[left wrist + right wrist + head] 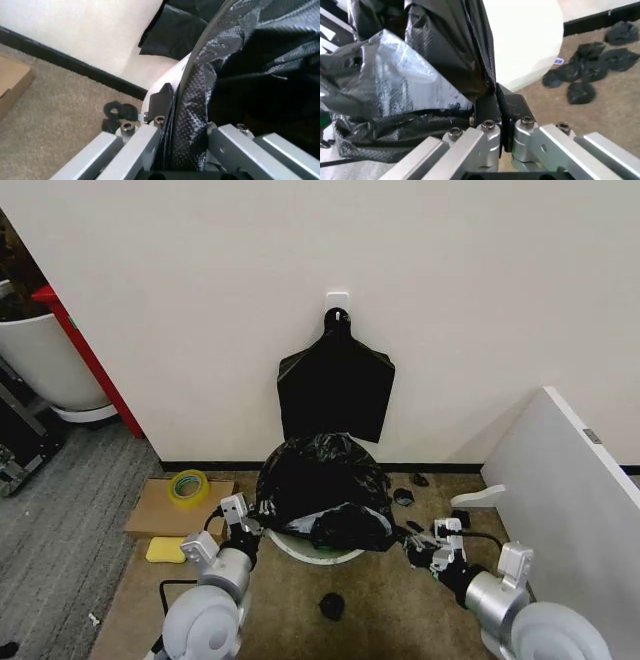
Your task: Place the garbage bag over the trash bin.
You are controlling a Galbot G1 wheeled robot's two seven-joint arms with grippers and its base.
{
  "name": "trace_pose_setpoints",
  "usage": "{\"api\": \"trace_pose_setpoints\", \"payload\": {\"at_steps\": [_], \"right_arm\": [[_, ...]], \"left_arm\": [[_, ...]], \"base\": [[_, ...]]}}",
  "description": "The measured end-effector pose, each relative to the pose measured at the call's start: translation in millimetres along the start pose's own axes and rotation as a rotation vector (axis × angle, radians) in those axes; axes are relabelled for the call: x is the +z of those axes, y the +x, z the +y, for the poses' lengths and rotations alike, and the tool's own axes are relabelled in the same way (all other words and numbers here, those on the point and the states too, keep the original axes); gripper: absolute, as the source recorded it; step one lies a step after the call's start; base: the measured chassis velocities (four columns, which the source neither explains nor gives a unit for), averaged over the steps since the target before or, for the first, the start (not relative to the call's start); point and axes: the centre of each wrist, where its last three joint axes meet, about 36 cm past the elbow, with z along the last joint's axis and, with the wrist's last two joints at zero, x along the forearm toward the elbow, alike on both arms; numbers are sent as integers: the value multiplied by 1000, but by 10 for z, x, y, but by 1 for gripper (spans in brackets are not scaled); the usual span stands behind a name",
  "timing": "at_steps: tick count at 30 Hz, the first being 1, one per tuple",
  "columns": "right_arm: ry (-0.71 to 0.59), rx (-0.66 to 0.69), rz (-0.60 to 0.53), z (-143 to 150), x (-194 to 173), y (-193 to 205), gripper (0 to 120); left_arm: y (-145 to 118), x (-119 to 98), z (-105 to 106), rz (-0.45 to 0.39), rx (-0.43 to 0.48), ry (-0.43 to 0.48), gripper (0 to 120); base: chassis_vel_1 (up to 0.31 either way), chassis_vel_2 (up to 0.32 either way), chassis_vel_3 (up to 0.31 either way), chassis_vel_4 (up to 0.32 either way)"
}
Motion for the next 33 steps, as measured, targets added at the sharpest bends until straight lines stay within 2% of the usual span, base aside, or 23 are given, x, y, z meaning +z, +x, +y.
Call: {"api": "trace_pose_setpoints", "payload": {"at_steps": [4, 8, 11, 14, 15, 19, 20, 21, 26, 27, 30, 33], "right_arm": [[30, 29, -38, -21, 145, -84, 0], [52, 47, -63, -15, 139, -102, 3], [75, 82, -90, -72, 143, -119, 18], [59, 118, -109, -172, 168, -105, 27], [59, 118, -109, -172, 168, -105, 27], [-20, 135, -161, -329, 175, 23, 46], [-20, 135, -161, -329, 175, 23, 46], [-37, 135, -176, -376, 169, 52, 51], [-140, 100, -249, -515, 35, 203, 71], [-140, 100, -249, -515, 35, 203, 71], [-187, 28, -269, -509, -68, 303, 83], [-61, -36, -264, -458, -154, 356, 97]], "left_arm": [[6, 4, 10, 7, -5, -24, 0], [18, 4, 33, 13, -7, -54, 0], [23, -2, 43, 16, -5, -70, 0], [9, -10, 49, 16, -8, -76, 0], [9, -10, 49, 16, -8, -76, 0], [-18, -1, 87, 20, -25, -86, 0], [-18, -1, 87, 20, -25, -86, 0], [-24, 4, 95, 21, -29, -87, 0], [-58, 0, 118, 24, -40, -95, 0], [-58, 0, 118, 24, -40, -95, 0], [-63, -12, 124, 27, -41, -103, 0], [-55, -26, 126, 28, -40, -116, 0]], "base": [[0, 0, 0, 0], [0, 0, 0, 0], [0, 0, 0, 0], [0, 0, 0, 0], [0, 0, 0, 0], [0, 0, 0, 0], [0, 0, 0, 0], [0, 0, 0, 0], [0, 0, 0, 0], [0, 0, 0, 0], [0, 0, 0, 0], [0, 0, 0, 0]]}}
